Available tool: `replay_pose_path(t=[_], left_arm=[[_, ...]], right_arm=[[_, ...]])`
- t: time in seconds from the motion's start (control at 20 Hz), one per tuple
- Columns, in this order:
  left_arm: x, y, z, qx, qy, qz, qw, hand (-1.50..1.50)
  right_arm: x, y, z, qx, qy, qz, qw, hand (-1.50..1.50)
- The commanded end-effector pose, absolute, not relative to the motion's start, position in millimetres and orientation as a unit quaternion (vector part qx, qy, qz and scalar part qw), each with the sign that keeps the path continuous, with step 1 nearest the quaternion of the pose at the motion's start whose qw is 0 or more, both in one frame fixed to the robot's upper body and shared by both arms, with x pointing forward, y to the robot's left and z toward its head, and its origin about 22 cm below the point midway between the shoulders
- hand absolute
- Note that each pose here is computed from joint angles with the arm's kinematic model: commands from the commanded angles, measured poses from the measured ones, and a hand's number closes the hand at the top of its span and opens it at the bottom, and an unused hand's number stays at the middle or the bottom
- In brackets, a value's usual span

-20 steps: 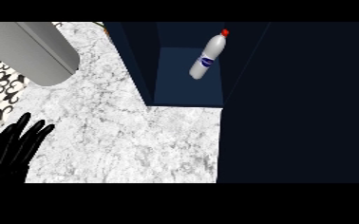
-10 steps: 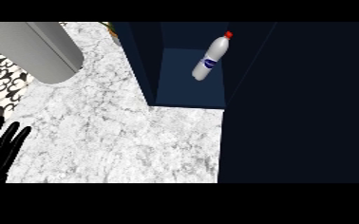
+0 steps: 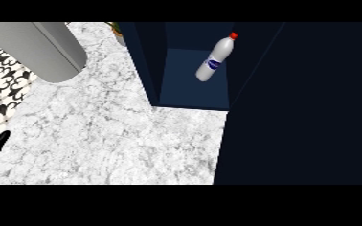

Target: Pick up the bottled water, place it into the cabinet and close the cabinet

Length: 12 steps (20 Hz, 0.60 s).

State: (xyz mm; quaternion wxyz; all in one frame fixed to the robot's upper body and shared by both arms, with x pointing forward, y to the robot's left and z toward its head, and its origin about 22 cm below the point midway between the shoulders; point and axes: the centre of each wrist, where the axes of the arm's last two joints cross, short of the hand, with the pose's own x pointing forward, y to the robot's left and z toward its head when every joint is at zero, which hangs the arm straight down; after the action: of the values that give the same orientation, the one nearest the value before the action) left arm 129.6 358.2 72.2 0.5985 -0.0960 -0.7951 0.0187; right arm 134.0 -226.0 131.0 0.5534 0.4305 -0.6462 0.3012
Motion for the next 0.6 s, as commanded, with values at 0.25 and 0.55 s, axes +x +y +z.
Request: replay_pose_path(t=[0.25,0.55], left_arm=[[125.9,381.0,82.5,-0.100,-0.797,0.010,0.595,-1.50],[120.6,387.2,82.7,-0.109,-0.798,0.008,0.593,-1.50]], right_arm=[[134.1,-180.3,172.2,0.394,-0.679,0.343,0.517,1.50],[155.8,-146.5,178.4,0.406,-0.679,0.310,0.527,1.50]])
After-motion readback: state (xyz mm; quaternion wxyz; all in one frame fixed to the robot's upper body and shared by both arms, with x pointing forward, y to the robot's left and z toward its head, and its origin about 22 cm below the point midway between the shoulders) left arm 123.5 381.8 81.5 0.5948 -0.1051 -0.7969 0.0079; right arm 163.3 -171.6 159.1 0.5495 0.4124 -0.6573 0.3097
